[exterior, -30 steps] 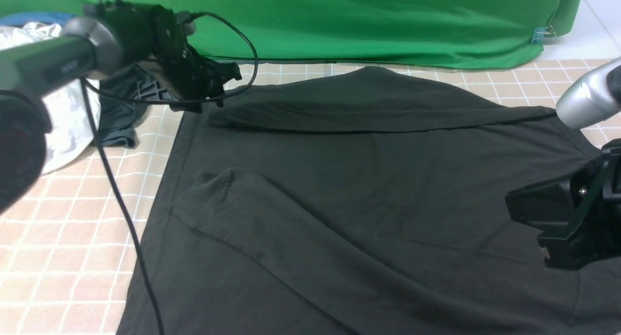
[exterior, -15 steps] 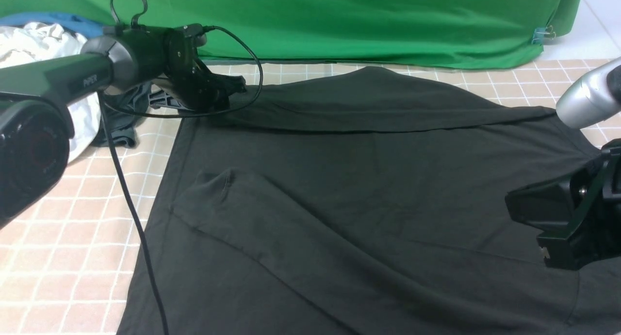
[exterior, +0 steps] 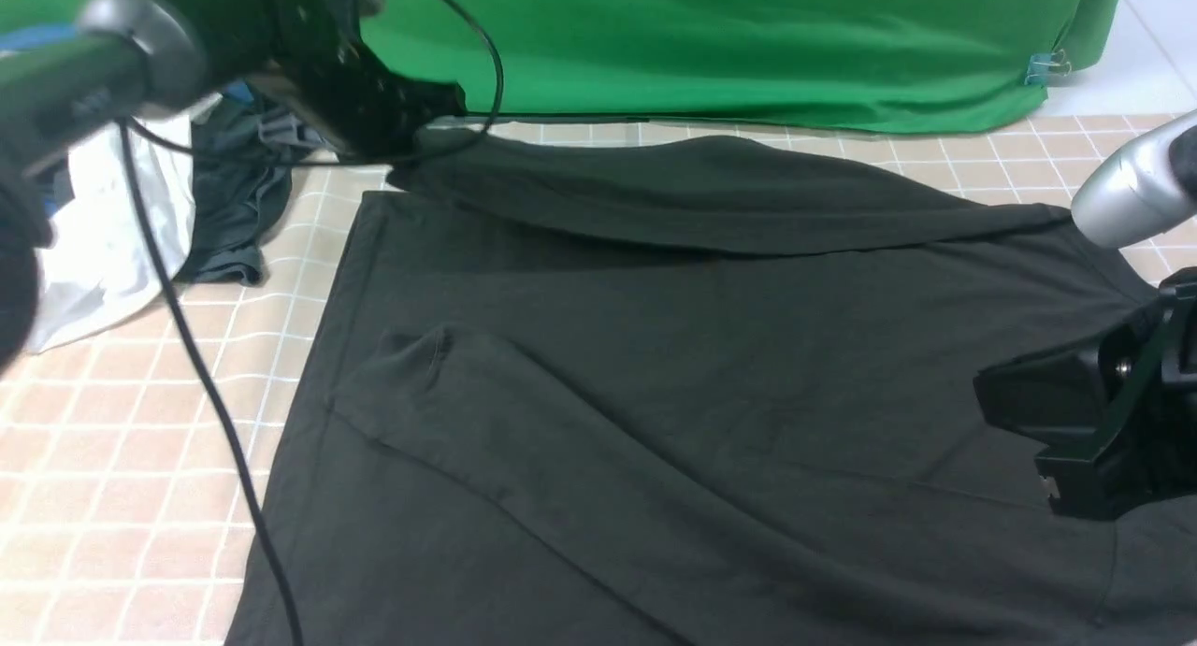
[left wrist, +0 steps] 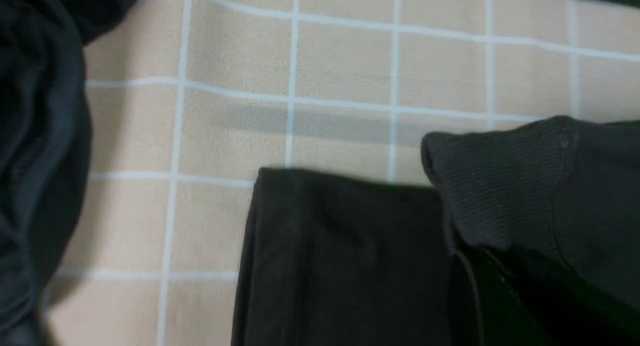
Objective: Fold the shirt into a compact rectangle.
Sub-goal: 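Fold the left side of the dark shirt inward over its body with the left gripper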
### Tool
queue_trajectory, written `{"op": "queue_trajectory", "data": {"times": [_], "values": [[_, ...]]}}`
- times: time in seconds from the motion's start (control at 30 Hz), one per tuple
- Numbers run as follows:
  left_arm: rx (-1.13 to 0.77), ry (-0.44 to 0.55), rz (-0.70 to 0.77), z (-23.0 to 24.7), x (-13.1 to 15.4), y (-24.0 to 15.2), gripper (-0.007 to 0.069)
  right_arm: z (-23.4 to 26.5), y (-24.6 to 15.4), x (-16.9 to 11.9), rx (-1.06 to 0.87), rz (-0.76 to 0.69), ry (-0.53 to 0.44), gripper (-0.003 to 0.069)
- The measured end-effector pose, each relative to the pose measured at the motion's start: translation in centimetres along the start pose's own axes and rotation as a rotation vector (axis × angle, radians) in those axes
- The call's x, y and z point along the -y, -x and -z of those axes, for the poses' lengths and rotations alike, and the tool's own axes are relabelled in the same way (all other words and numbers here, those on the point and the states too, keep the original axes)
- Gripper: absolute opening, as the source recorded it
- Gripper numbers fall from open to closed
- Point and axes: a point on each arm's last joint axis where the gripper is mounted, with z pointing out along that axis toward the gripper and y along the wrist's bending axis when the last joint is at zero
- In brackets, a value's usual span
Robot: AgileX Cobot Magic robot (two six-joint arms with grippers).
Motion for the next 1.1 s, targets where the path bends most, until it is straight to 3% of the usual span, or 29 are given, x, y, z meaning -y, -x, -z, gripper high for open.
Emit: {"op": "queue_trajectory", "data": {"times": [0.17,0.3,0.5,0.8,1.1], "values": [[-0.061,0.008,-0.001,3.5,0.1,0.1,0.0031,0.0,0.1,0.8,0.01,0.07,-0.089,0.0091],[-0.156,0.002,0.015,5.8,0.3,-0.5,0.0031,0.3,0.3,2.2,0.028,0.077,-0.246,0.0091],[-0.261,-0.015,0.04,7.5,0.4,-2.2,0.0031,0.7,0.2,3.4,0.01,0.075,-0.384,0.0091],[-0.325,0.022,0.08,10.0,-0.5,-5.9,0.0031,0.8,0.1,3.7,-0.004,0.074,-0.416,0.0091],[-0.308,0.063,0.066,12.3,-0.9,-6.2,0.0031,0.8,0.1,3.7,-0.003,0.072,-0.416,0.0091]]}}
